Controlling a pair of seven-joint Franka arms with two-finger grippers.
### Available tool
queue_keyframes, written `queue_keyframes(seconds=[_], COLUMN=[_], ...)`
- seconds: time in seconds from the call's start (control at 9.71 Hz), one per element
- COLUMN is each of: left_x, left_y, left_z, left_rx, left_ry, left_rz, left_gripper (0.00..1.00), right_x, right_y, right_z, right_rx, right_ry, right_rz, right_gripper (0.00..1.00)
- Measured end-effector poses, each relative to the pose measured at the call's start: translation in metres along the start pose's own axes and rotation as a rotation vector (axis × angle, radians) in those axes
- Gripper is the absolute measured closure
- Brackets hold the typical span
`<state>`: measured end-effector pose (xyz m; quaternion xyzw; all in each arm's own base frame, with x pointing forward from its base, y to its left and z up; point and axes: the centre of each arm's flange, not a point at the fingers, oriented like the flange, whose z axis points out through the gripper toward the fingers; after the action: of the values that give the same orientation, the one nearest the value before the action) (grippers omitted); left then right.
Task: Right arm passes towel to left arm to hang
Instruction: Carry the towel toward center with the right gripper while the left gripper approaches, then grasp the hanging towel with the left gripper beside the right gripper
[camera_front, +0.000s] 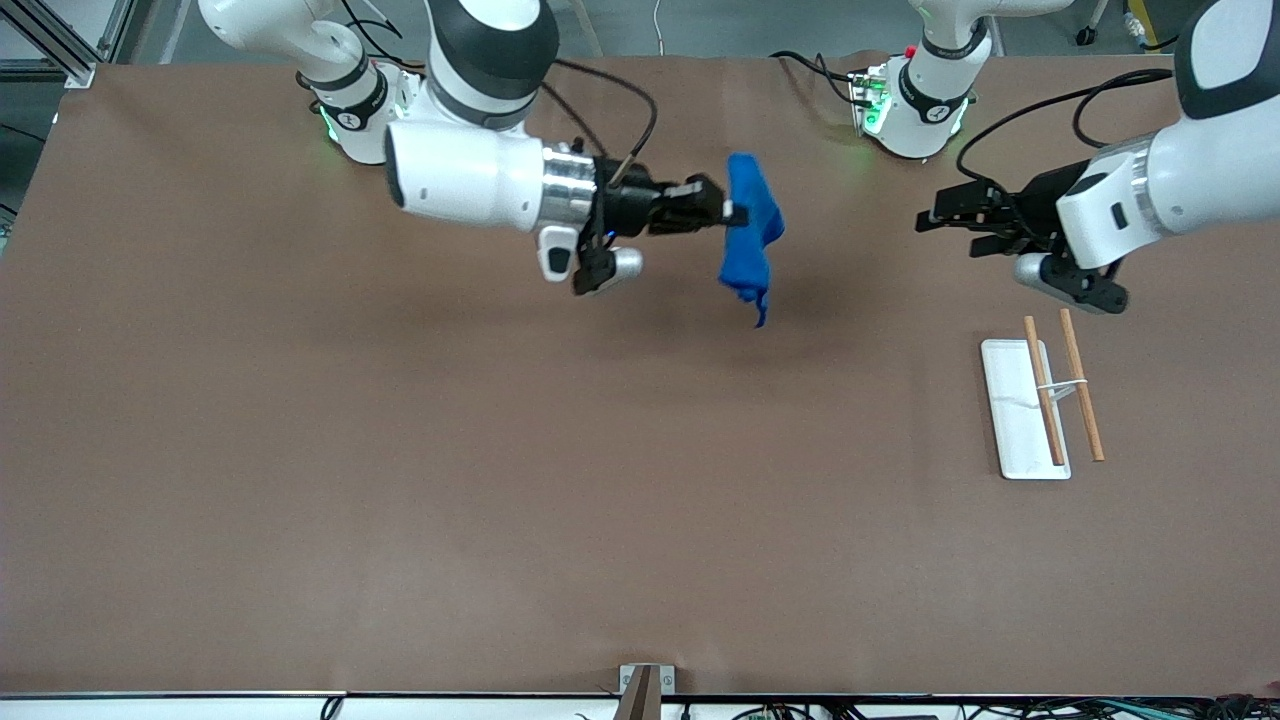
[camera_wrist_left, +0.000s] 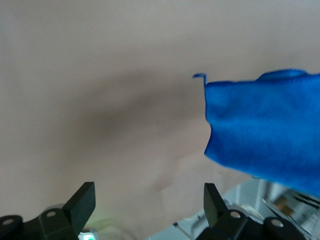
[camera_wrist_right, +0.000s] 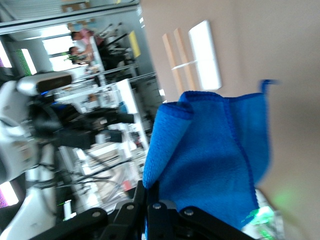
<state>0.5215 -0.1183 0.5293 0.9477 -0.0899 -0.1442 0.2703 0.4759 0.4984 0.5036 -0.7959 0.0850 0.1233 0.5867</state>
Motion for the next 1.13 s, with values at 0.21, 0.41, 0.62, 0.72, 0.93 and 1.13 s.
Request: queue_keyframes(seconds=[0.21, 0.41, 0.62, 0.72, 0.93, 1.13], left_x=[-0.001, -0.003, -0.011, -0.013, -0.012, -0.013], left_y=[-0.008, -0.030, -0.063, -0.079, -0.096, -0.095], left_z=[0.030, 0.057, 0.091, 0.104, 0.110, 0.119], left_rx=[-0.148, -0.316, -0.527, -0.637, -0.807, -0.933], left_ry=[-0.040, -0.047, -0.060, -0.068, -0.060, -0.026], left_rz=[0.049, 0.098, 0.161, 0.174, 0.170, 0.165], left_gripper=[0.03, 0.02, 0.01, 0.01, 0.01, 0.01], right_x=[-0.013, -0.024, -0.033, -0.033, -0.034, -0.042], right_y=[-0.003, -0.004, -0.003, -0.003, -0.003, -0.003], right_z=[0.014, 0.026, 0.037, 0.038, 0.041, 0.048], right_rx=[0.164, 0.304, 0.363, 0.386, 0.416, 0.416], right_ry=[-0.034, -0.045, -0.055, -0.055, -0.056, -0.069], right_rz=[0.051, 0.071, 0.102, 0.126, 0.156, 0.154], right_gripper=[0.97, 0.97, 0.97, 0.97, 0.97, 0.97])
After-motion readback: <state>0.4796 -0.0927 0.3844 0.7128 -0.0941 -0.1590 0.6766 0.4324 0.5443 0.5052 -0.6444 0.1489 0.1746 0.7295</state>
